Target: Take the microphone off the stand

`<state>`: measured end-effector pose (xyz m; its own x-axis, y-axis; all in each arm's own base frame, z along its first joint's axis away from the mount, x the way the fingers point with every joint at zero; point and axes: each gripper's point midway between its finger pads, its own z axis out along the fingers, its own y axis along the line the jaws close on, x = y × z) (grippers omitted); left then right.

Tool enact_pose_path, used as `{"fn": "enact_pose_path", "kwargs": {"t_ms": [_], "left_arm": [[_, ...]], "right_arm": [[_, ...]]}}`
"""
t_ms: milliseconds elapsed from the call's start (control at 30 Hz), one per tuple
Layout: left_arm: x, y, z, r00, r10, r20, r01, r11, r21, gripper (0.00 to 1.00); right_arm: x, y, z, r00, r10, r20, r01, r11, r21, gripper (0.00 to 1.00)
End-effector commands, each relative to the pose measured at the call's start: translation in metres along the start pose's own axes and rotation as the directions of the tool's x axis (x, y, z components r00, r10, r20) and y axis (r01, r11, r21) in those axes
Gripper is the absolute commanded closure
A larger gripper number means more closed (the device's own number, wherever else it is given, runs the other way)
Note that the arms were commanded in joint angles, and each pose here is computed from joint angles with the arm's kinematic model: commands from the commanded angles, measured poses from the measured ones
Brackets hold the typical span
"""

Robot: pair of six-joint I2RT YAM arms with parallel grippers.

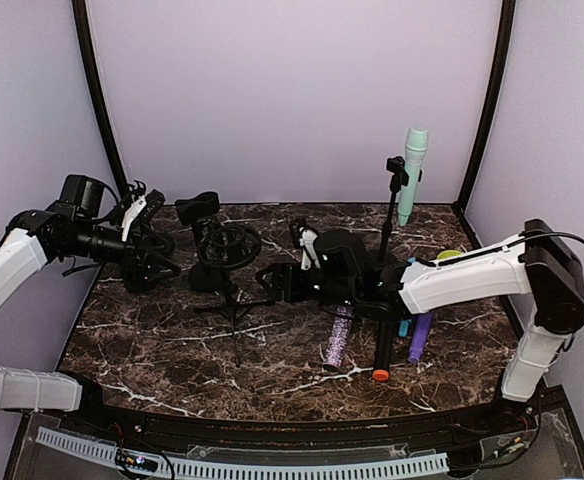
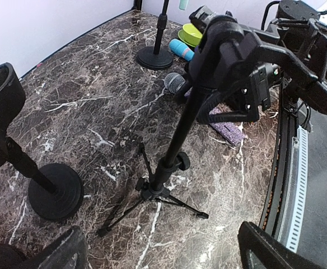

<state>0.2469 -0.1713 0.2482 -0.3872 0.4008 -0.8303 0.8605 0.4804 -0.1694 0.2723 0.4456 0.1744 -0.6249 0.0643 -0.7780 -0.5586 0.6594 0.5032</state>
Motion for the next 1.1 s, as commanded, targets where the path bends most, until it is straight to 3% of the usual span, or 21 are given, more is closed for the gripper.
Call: {"fn": "enact_pose_path", "kwargs": {"t_ms": [0, 33, 67, 267, 567, 867, 1000, 1067], "left_arm": [[-0.015, -0.005, -0.009, 0.999, 0.024, 0.033, -0.024, 1.0, 0.009, 0.04], [-0.016, -0.005, -0.01, 0.999, 0.021, 0.039, -0.021, 1.0, 0.011, 0.04], [-0.017, -0.005, -0.01, 0.999, 0.022, 0.041, -0.022, 1.0, 0.01, 0.04], [-0.016, -0.006, -0.011, 0.999, 0.028, 0.039, -0.028, 1.0, 0.007, 0.04], [-0.014, -0.009, -0.012, 0.998, 0.035, 0.042, -0.035, 0.999, 0.009, 0.04], [-0.014, -0.011, -0.013, 0.998, 0.039, 0.044, -0.04, 0.999, 0.015, 0.04], [-0.014, -0.011, -0.013, 0.998, 0.043, 0.044, -0.043, 0.999, 0.015, 0.05], [-0.013, -0.011, -0.013, 0.998, 0.045, 0.041, -0.046, 0.999, 0.015, 0.05]], "right_arm": [[-0.022, 0.035, 0.026, 0.994, -0.019, 0.103, 0.038, 0.983, -0.181, 0.26], [0.014, 0.072, 0.019, 0.996, -0.003, -0.09, -0.035, 0.907, -0.419, 0.31], [0.012, 0.089, 0.016, 0.992, -0.001, -0.124, -0.061, 0.865, -0.498, 0.33], [0.015, 0.102, 0.022, 0.984, 0.041, -0.172, -0.14, 0.774, -0.617, 0.4], [0.016, 0.09, 0.033, 0.979, 0.083, -0.184, -0.179, 0.782, -0.597, 0.56], [0.01, 0.078, 0.044, 0.977, 0.115, -0.18, -0.198, 0.807, -0.556, 0.59], [0.009, 0.074, 0.048, 0.977, 0.127, -0.172, -0.201, 0.82, -0.536, 0.68], [0.006, 0.073, 0.048, 0.979, 0.127, -0.161, -0.194, 0.823, -0.534, 0.77]]}}
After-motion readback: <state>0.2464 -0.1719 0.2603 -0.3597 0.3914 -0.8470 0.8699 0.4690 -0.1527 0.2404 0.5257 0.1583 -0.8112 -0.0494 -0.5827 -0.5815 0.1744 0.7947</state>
